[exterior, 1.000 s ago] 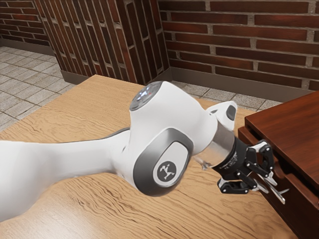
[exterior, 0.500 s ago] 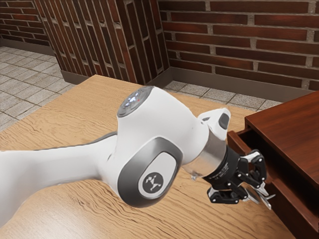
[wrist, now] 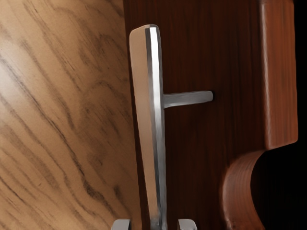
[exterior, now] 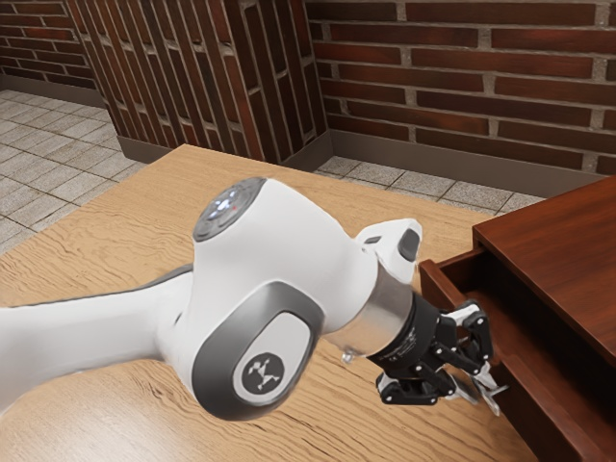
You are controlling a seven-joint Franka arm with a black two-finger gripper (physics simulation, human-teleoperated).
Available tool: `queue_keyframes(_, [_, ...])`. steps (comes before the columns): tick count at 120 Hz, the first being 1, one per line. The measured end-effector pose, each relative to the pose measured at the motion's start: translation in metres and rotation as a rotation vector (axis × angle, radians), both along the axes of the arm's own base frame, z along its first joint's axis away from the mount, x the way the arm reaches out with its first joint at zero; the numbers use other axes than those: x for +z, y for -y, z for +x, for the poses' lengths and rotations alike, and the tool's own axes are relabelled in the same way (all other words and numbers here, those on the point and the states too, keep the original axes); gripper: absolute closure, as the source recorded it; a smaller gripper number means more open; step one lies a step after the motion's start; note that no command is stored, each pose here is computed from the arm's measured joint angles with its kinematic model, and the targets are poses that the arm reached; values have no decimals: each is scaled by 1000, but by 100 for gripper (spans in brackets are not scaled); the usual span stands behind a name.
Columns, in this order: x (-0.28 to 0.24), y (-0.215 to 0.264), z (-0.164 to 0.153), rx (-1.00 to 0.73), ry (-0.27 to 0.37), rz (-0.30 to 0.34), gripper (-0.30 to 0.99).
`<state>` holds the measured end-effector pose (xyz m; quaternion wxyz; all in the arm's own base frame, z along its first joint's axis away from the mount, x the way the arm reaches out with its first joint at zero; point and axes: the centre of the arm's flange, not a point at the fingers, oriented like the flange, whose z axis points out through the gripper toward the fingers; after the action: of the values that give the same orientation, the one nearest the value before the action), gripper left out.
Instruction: Pull the drawer handle with one arm to open the drawer
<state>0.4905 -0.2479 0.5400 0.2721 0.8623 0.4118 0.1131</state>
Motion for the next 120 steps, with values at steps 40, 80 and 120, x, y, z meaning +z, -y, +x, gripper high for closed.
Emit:
queue_keyframes(40, [5,-22,-10,39,8,11,64])
queue_keyframes(80, [9,-29,-34,39,-4,38,64])
queue_keyframes(120, [11,-50,-43,67,-28,48,64])
